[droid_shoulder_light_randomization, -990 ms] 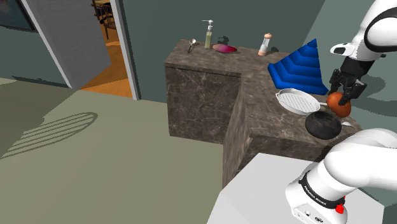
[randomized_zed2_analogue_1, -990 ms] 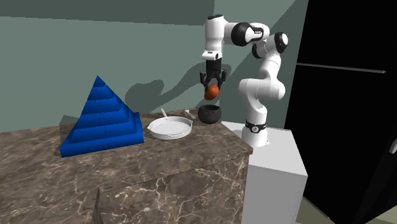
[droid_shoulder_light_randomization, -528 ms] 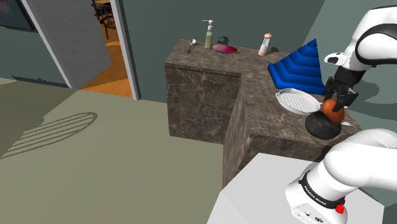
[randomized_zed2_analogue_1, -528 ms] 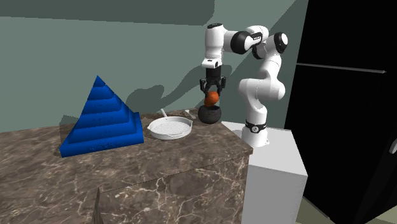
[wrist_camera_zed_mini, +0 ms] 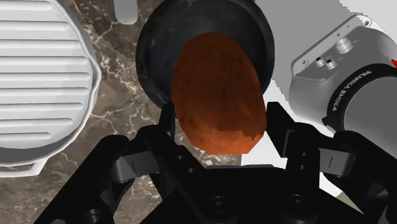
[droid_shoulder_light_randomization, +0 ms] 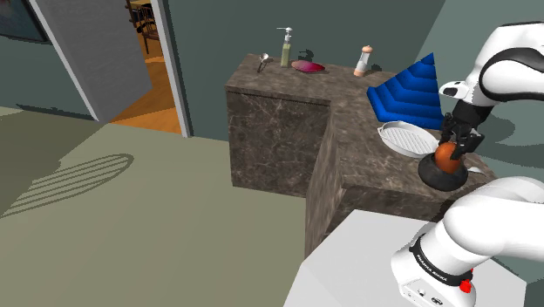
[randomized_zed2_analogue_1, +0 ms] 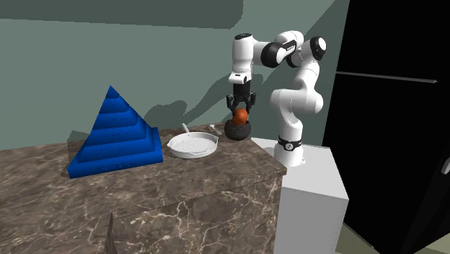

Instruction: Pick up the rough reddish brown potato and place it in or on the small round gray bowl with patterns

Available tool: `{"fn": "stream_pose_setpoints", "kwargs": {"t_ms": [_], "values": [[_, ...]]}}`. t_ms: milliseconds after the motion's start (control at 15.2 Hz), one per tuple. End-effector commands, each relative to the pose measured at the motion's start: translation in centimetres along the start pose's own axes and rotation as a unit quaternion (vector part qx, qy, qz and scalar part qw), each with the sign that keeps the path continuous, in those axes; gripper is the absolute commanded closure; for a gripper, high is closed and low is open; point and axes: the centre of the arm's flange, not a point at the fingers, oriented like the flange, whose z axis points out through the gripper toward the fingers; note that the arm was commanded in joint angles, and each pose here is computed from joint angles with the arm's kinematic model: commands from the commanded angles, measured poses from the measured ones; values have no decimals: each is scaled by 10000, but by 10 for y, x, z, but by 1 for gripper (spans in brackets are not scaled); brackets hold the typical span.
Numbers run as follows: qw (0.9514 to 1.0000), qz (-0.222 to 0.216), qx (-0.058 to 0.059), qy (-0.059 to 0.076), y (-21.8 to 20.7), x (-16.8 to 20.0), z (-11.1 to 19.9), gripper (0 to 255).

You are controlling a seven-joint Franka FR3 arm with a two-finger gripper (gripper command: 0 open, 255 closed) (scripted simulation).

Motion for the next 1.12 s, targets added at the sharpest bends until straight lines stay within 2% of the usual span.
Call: {"fn": "stream_pose_setpoints", "kwargs": {"t_ms": [0, 132, 198, 528, 792, 1056], "values": [[10000, 0, -1, 0, 0, 0, 0, 255], [10000, 0, -1, 0, 0, 0, 0, 255], [10000, 0, -1, 0, 0, 0, 0, 0], [10000, 0, -1, 0, 0, 0, 0, 0], [10000, 0, -1, 0, 0, 0, -50, 0], [10000, 0, -1, 0, 0, 0, -50, 0]]}}
